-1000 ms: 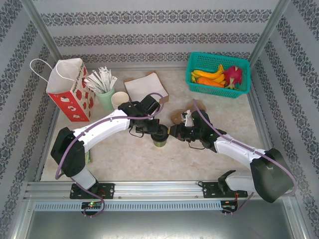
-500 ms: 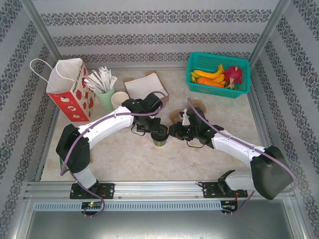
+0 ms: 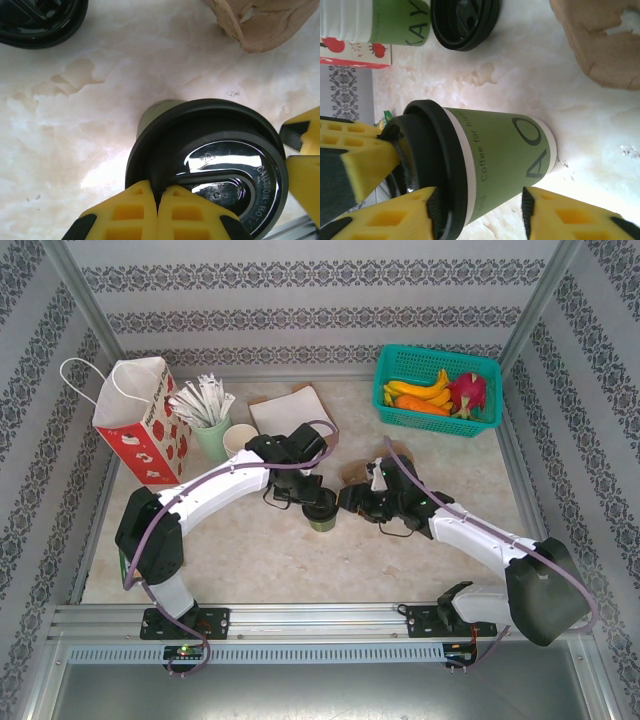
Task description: Pack the takeout coffee
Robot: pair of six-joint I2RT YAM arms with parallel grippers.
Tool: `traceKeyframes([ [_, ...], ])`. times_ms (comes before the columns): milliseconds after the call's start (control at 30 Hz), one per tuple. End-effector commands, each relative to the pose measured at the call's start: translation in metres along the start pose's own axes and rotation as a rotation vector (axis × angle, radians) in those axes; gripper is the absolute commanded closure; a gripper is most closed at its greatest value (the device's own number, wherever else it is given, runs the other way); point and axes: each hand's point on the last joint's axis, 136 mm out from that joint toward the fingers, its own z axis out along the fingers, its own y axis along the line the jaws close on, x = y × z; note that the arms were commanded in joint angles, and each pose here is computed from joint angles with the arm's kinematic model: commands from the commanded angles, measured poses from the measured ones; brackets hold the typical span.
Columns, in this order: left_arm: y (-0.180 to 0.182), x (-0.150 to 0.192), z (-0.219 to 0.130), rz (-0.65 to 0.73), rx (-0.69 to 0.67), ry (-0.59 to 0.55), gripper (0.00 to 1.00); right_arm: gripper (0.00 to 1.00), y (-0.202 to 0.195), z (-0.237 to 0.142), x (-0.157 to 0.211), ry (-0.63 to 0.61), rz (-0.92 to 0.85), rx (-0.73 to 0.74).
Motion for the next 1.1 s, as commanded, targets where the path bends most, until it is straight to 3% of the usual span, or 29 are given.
traceKeyframes([
  [0,-0.001,-0.001,-0.009,0.121,-0.025,0.006,1.00,0.52,0.027,-0.012,-0.016,-0.017,-0.015,-0.092],
  [300,-0.007,-0.005,-0.022,0.202,-0.017,0.013,1.00,0.57,0.029,0.000,-0.025,0.053,0.054,-0.102],
  [700,0.009,0.007,-0.007,0.213,-0.086,0.082,1.00,0.60,0.022,0.017,-0.018,0.126,0.085,-0.106],
  [1067,0.008,0.017,0.015,0.171,-0.049,0.100,1.00,0.62,0.009,0.036,0.003,0.214,0.107,-0.083],
])
